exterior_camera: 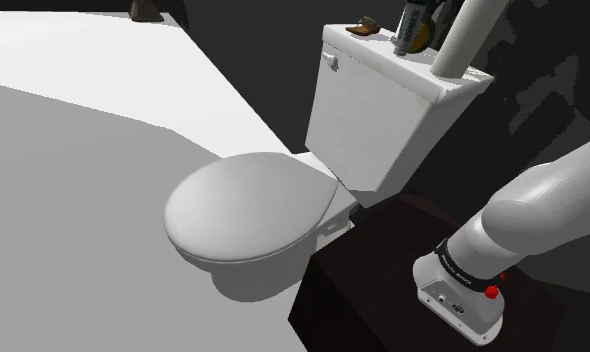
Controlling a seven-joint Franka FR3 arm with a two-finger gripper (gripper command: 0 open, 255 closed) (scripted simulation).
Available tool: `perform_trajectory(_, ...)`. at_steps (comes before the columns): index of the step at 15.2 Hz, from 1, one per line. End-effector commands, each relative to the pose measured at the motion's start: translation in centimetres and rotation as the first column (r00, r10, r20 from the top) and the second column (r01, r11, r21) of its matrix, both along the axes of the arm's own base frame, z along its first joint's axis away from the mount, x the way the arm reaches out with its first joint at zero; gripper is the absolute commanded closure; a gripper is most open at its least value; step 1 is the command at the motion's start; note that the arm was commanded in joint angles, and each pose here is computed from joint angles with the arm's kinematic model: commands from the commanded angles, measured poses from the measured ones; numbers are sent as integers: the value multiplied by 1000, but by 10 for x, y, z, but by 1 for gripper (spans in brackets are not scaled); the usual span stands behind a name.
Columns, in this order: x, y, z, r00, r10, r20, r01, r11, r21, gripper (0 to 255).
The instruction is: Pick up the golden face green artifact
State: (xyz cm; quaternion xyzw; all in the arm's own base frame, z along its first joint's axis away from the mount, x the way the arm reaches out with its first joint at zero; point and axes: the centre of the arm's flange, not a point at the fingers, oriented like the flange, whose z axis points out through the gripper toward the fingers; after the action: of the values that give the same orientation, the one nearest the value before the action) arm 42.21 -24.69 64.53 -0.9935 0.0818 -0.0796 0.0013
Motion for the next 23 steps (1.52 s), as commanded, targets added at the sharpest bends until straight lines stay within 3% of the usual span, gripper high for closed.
perform_trajectory(1,0,1,-2,1000,0,0,0,1000,0,255)
perform_trajectory(10,1,0,-2,1000,0,0,0,1000,0,255)
perform_trajectory(23,1,0,67,1000,0,0,0,1000,0,255)
